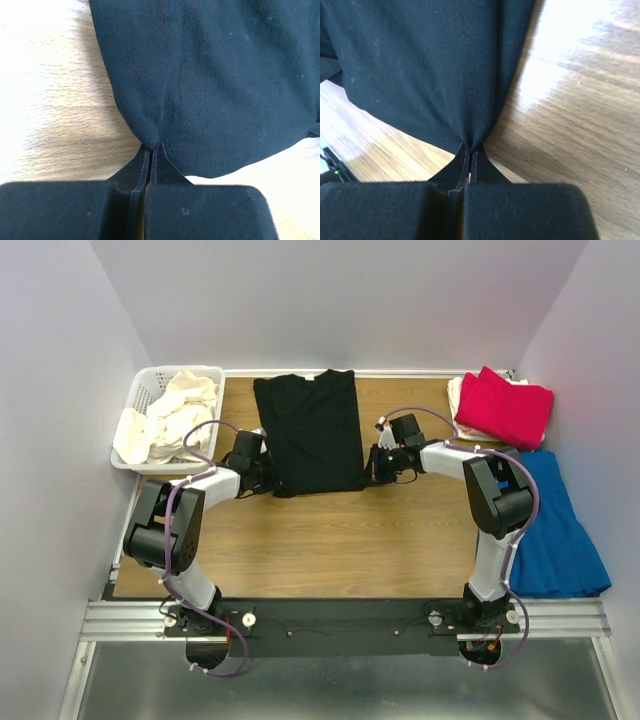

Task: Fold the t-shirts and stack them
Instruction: Grab one side of the 2/3 rectangular tshirt with both arms

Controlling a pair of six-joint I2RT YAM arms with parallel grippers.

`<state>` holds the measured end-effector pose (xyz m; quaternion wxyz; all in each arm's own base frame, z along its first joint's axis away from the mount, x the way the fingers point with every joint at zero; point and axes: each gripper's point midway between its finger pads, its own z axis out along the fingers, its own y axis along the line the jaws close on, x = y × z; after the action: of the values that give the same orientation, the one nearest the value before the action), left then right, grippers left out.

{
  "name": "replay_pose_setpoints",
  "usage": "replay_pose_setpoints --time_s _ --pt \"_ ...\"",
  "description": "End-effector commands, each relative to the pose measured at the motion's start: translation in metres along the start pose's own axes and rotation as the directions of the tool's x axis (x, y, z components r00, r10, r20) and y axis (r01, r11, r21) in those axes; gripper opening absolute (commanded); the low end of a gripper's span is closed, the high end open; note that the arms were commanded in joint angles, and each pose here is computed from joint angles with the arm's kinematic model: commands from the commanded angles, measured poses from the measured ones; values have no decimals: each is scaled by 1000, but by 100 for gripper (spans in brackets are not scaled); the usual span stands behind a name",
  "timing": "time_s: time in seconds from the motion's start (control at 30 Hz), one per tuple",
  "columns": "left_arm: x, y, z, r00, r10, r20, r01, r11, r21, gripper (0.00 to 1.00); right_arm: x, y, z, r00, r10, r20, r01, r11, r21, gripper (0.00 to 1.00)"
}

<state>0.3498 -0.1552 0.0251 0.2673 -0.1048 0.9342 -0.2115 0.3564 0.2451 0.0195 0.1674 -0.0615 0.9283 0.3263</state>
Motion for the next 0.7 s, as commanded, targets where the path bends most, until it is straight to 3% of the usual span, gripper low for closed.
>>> replay_pose_setpoints --time_s 0.0,0.27,0.43,0.67 --pt "49 16 -5 988 14 -154 -23 998 -58 0 38 -9 -8 997 33 -73 -31 999 20 1" --pt "75 -25 -63 991 73 -112 -90 983 -159 0 75 11 -51 998 38 -51 -39 999 -19 1" --pt "112 -17 -77 991 0 -132 -36 962 -270 0 95 24 -81 999 43 1 -42 998 -42 1" --pt "153 -9 -101 985 -66 -156 16 952 -306 0 131 30 -106 997 71 7 -70 996 -46 1"
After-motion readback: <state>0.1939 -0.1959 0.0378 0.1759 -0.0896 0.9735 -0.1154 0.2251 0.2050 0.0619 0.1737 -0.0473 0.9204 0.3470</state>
